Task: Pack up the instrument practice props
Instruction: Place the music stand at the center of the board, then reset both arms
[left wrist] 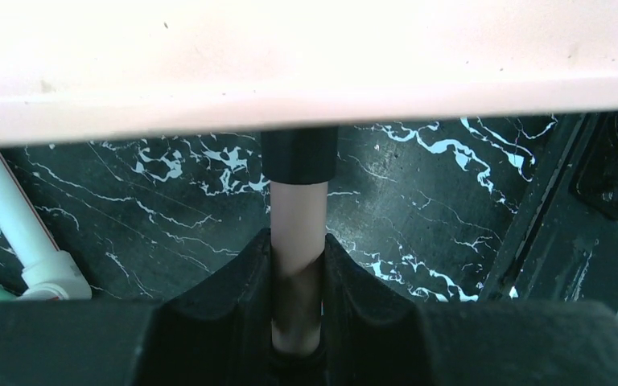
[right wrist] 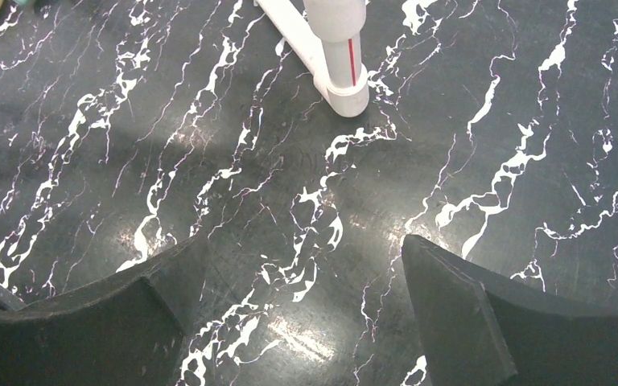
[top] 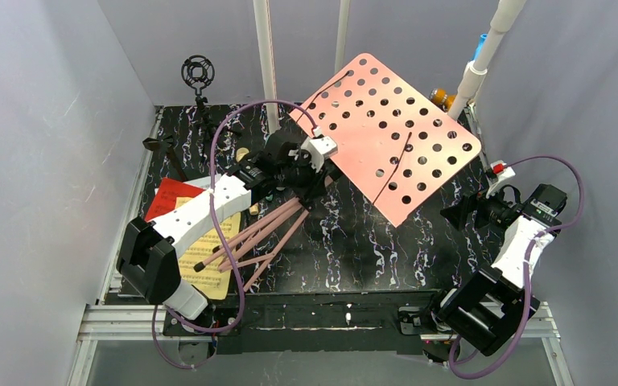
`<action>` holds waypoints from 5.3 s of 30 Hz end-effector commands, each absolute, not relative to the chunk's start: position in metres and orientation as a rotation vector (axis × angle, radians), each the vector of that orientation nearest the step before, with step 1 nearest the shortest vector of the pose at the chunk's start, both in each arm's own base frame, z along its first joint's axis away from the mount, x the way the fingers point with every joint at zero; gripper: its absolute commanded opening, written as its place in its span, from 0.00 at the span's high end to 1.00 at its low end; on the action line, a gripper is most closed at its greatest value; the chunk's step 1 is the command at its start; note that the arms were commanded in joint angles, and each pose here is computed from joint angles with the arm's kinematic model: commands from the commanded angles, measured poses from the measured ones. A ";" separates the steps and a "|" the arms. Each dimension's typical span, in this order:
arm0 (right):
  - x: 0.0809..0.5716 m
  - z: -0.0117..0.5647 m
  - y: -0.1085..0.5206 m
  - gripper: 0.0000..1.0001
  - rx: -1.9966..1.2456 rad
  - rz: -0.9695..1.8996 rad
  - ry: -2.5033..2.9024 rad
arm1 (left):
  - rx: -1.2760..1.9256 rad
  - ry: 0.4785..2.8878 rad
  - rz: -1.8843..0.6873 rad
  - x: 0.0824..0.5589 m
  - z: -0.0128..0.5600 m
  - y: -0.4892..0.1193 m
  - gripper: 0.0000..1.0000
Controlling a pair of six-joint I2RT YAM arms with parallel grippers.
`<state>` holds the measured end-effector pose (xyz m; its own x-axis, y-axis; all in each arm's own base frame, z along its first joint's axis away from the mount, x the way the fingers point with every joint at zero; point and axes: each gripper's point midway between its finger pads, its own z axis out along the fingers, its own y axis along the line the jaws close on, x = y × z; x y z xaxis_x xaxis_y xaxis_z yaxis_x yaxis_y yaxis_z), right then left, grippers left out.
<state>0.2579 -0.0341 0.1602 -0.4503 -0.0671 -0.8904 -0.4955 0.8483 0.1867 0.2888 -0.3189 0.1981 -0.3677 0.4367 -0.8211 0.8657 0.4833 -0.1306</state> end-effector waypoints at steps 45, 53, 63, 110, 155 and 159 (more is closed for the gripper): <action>0.252 0.146 -0.052 0.02 -0.327 0.478 2.044 | 0.994 1.528 -0.756 0.297 0.288 -0.300 1.00; 0.252 0.145 -0.049 0.02 -0.327 0.499 2.039 | 1.039 1.487 -0.723 0.293 0.288 -0.296 1.00; 0.250 0.144 -0.048 0.02 -0.335 0.508 2.039 | 1.122 1.583 -0.732 0.309 0.247 -0.309 1.00; 0.244 0.141 -0.039 0.02 -0.356 0.587 2.046 | 0.803 1.906 -0.803 0.259 0.232 -0.260 0.13; 0.250 0.309 -0.044 0.02 0.232 0.536 2.008 | 0.172 1.945 -0.413 0.144 0.297 -0.073 0.02; 0.260 0.315 -0.028 0.02 0.170 0.650 1.988 | 0.153 1.951 -0.401 0.141 0.295 -0.068 0.02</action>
